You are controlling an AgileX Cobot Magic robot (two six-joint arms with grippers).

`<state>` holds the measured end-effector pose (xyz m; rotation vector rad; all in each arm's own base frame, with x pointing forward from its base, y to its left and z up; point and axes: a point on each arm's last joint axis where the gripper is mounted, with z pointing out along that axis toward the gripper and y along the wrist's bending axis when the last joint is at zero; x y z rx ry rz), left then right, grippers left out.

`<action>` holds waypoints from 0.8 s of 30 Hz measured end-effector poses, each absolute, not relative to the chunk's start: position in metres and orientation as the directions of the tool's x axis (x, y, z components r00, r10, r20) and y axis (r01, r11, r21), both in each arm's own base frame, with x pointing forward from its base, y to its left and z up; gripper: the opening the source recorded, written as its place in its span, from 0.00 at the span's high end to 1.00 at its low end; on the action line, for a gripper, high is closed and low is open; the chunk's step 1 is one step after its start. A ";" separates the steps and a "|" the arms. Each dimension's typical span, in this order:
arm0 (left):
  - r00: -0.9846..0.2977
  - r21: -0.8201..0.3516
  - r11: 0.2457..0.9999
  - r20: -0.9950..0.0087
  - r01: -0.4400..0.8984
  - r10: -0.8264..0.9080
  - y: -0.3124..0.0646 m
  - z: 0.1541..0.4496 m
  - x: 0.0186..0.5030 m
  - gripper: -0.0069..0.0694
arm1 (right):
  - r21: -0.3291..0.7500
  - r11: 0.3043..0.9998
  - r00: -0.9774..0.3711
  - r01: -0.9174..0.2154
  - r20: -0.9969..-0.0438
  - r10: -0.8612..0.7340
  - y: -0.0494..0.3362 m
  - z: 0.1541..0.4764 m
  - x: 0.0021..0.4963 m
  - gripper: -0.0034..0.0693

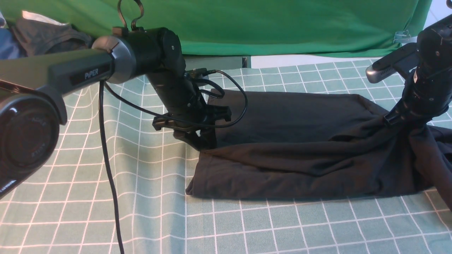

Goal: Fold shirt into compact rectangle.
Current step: 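Fold the black garment in half by bringing its near edge over to the far edge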

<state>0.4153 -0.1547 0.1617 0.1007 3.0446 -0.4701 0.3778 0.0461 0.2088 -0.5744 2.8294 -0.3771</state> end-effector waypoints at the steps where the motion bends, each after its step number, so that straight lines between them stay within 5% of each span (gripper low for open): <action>1: -0.996 -0.304 0.949 -0.067 0.078 0.060 -0.155 0.162 0.415 0.77 | -0.293 0.890 -0.897 -0.349 -0.171 -0.408 0.046 0.209 0.378 0.89; 5: -0.995 -0.317 0.945 -0.072 0.083 0.063 -0.154 0.166 0.415 0.88 | -0.293 0.890 -0.897 -0.349 -0.171 -0.408 0.046 0.209 0.378 0.89; 16: -0.957 -0.469 0.880 -0.283 0.075 -0.069 -0.141 0.241 0.447 0.88 | -0.298 0.893 -0.890 -0.337 -0.209 -0.406 0.047 0.219 0.384 0.90; 24: -0.946 -0.430 0.899 -0.319 0.087 -0.061 -0.138 0.247 0.451 0.88 | -0.306 0.895 -0.879 -0.325 -0.253 -0.405 0.049 0.230 0.391 0.90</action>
